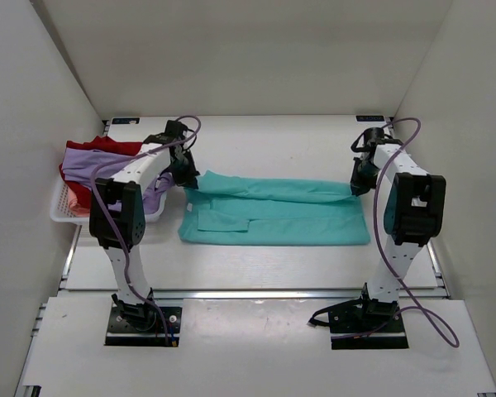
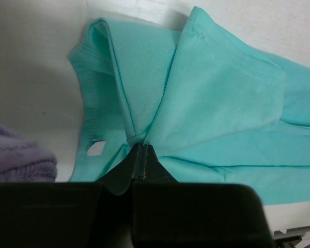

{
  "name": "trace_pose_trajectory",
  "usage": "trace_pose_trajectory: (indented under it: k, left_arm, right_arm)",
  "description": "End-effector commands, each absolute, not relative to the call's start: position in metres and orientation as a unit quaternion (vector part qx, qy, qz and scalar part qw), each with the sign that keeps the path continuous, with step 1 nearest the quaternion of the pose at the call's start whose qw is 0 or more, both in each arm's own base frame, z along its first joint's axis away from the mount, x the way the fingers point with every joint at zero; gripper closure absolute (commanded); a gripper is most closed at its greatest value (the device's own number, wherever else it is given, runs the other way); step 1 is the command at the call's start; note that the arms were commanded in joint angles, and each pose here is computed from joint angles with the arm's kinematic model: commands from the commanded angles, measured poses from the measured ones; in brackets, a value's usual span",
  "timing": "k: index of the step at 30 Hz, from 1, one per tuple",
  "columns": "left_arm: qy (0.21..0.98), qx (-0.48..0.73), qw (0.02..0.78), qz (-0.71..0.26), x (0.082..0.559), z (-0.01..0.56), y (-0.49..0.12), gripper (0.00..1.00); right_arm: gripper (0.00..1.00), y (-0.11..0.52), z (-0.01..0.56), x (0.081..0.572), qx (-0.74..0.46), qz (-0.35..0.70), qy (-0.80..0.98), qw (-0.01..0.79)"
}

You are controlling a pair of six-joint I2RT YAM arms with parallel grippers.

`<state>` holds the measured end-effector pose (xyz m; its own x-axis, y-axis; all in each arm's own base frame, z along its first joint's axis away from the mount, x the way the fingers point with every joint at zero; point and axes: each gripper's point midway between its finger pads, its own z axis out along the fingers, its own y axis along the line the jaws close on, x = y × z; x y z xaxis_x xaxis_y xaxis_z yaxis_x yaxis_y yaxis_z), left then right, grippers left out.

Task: Fold and stack the t-shirts
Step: Fold the other side of the tshirt into a rectangle

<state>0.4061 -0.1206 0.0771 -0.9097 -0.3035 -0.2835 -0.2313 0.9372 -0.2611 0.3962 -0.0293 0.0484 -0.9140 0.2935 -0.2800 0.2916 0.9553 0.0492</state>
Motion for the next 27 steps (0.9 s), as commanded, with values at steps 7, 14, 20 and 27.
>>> trace_pose_trajectory:
  k: [7,14,20,27]
  left_arm:
    - [0.964,-0.133,0.191,-0.129,0.393,0.103,-0.119,1.0]
    - [0.964,-0.133,0.19,-0.131,0.377,0.105,-0.115,1.0]
    - [0.965,-0.132,0.185,-0.128,0.369,0.104,-0.115,1.0]
    - [0.966,-0.135,0.187,-0.121,0.363,0.103,-0.109,1.0]
  right_arm:
    - [1.0,-0.033,0.065,0.398,0.145,0.003,0.972,0.186]
    - [1.0,-0.046,0.071,0.392,0.16,0.002,0.967,0.197]
    - [1.0,-0.038,0.066,0.383,0.154,0.001,0.97,0.19]
    - [1.0,-0.025,0.057,0.367,0.143,0.016,0.972,0.183]
